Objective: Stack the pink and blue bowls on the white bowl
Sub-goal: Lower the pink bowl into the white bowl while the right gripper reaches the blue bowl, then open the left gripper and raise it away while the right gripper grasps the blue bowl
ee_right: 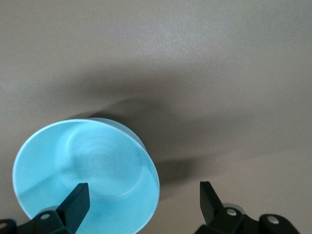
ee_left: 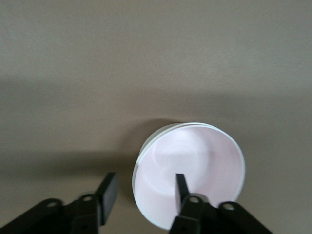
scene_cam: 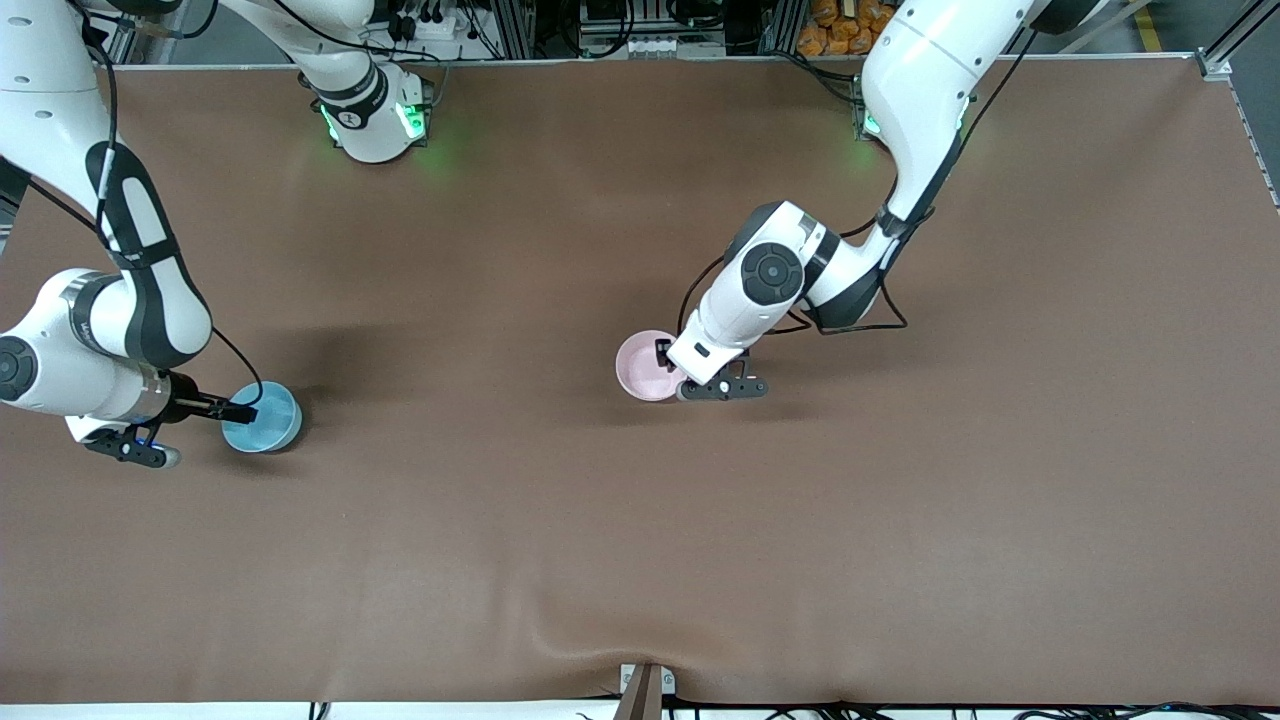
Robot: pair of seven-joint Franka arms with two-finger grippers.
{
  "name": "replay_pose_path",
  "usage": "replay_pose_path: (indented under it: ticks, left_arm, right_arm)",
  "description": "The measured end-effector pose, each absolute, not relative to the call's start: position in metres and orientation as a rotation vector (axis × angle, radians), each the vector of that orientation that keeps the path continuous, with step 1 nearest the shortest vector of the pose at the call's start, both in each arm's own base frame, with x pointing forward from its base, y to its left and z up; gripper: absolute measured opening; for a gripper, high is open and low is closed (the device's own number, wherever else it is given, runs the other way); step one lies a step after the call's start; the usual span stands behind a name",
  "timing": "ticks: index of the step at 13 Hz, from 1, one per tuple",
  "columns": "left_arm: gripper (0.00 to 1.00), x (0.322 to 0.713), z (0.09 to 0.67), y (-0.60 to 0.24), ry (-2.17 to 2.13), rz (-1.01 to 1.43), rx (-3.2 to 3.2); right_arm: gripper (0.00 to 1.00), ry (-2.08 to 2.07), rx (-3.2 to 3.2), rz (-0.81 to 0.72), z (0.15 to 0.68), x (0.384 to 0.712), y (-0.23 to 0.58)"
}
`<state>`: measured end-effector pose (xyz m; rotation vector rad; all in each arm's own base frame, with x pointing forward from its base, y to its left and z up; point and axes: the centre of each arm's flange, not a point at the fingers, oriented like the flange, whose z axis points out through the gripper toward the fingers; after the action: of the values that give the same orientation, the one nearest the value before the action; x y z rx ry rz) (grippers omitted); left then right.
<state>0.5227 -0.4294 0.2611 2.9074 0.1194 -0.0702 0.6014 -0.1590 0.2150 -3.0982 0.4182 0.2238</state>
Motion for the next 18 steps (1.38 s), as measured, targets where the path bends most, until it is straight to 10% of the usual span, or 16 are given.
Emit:
replay_pose_path:
  ticks: [4,13,18]
  left_arm:
    - [0.99,0.53,0.355,-0.406,0.116,-0.068,2.954]
    - [1.0,0.541,0.56,-0.314,0.02,-0.053,3.034]
    - [1.0,0.548,0.605,-0.221,-0.293,-0.001,3.131]
  right_arm:
    - [1.0,0.449,-3.088,0.229,0.213,0.597,-0.168]
    - [1.0,0.453,-3.083,0.235,0.204,0.595,-0.168]
    - [0.43,0.447,-3.083,0.232,0.201,0.596,-0.166]
